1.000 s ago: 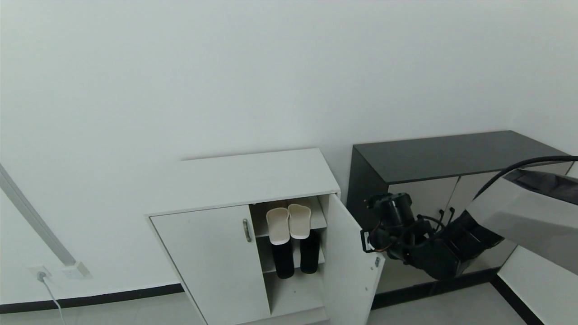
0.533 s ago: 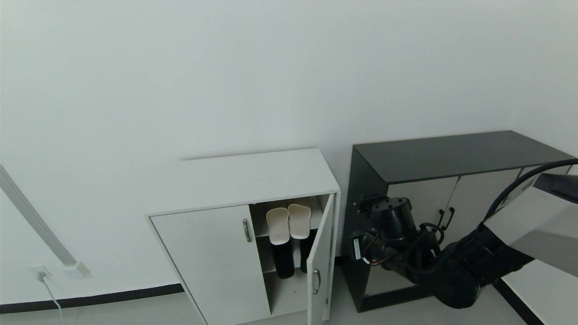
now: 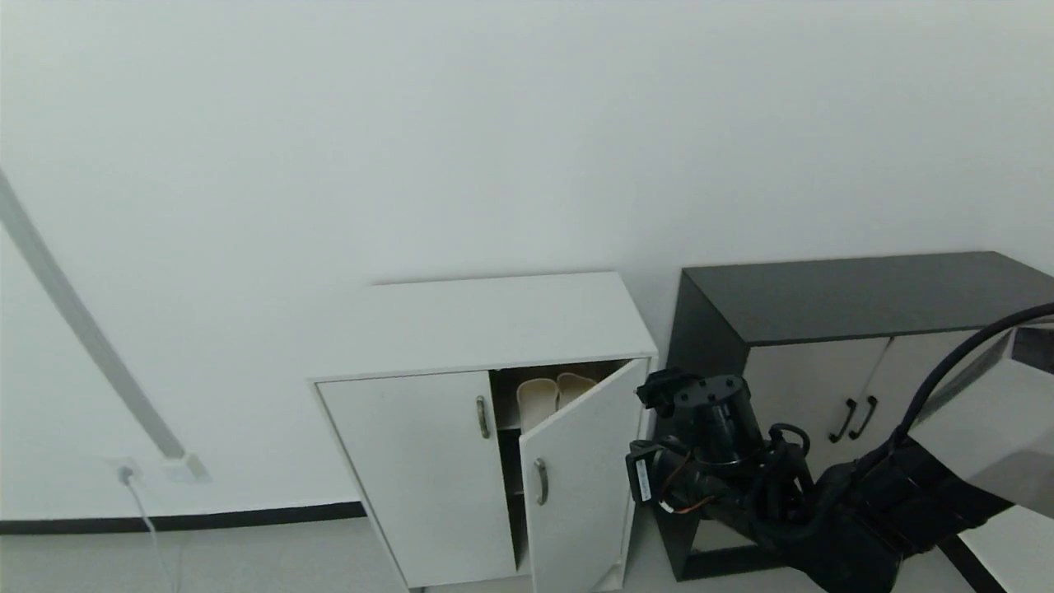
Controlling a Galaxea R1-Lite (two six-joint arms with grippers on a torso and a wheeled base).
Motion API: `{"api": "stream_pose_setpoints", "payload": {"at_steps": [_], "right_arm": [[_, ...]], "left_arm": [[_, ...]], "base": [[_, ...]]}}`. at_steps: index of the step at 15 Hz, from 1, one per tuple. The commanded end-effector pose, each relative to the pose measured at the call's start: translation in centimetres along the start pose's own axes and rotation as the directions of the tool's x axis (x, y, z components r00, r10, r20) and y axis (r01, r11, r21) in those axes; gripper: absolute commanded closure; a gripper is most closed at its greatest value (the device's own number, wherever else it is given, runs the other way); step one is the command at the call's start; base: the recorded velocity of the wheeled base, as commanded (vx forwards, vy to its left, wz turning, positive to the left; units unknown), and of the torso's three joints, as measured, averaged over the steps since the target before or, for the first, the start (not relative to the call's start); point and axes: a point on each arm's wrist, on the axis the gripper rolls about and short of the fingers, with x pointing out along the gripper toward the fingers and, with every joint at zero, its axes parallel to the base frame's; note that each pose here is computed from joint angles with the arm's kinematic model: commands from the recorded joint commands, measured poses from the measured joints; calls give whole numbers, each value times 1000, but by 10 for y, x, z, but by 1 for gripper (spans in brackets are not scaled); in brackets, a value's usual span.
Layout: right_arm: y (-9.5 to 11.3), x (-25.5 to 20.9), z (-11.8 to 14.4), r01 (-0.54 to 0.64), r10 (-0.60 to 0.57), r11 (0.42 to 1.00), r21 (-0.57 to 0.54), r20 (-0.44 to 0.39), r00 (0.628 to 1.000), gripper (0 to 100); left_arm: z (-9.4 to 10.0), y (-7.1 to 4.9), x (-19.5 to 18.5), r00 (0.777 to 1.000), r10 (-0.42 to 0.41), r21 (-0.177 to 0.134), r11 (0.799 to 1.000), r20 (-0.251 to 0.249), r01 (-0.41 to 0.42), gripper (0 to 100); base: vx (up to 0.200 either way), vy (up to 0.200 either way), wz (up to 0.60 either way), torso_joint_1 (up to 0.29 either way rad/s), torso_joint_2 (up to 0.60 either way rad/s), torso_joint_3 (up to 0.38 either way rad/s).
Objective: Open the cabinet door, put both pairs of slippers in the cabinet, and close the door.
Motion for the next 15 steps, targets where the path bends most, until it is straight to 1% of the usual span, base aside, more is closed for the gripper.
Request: {"api": "stream_pose_setpoints", "payload": {"at_steps": [1,4,7,9,10,12,13,15], "right_arm": [[0,-4,0,-3,3,1000,0,2,1000,100],[-1,-5,-2,-9,9,1000,-5,28,1000,100],[-3,-7,-12,-13,13,1000,-18,7,1000,100],[-5,-11,-26,-110,110,993,-33,-17,994,100],[-7,-9,-35,-141,139,988,-56,-26,990,100],[-7,0,-51,-150,149,986,-67,-13,989,100],[-6,8,-60,-152,152,986,-72,2,988,100],[-7,14,-70,-152,152,984,-94,-5,988,100]], "left_arm": [[0,0,0,1000,0,0,1000,-1,0,100],[0,0,0,1000,0,1,1000,-1,0,100],[0,0,0,1000,0,0,1000,-1,0,100],[0,0,0,1000,2,0,1000,-1,-2,100],[0,0,0,1000,0,0,1000,-1,0,100],[0,0,0,1000,2,0,1000,-1,-2,100],[0,0,0,1000,0,1,1000,-1,0,100],[0,0,0,1000,2,1,1000,-1,-2,100]], "base": [[0,0,600,7,7,-7],[0,0,0,0,0,0],[0,0,0,0,0,0],[0,0,0,0,0,0],[0,0,0,0,0,0],[0,0,0,0,0,0],[200,0,0,2,-2,2],[200,0,0,-12,0,0]]}}
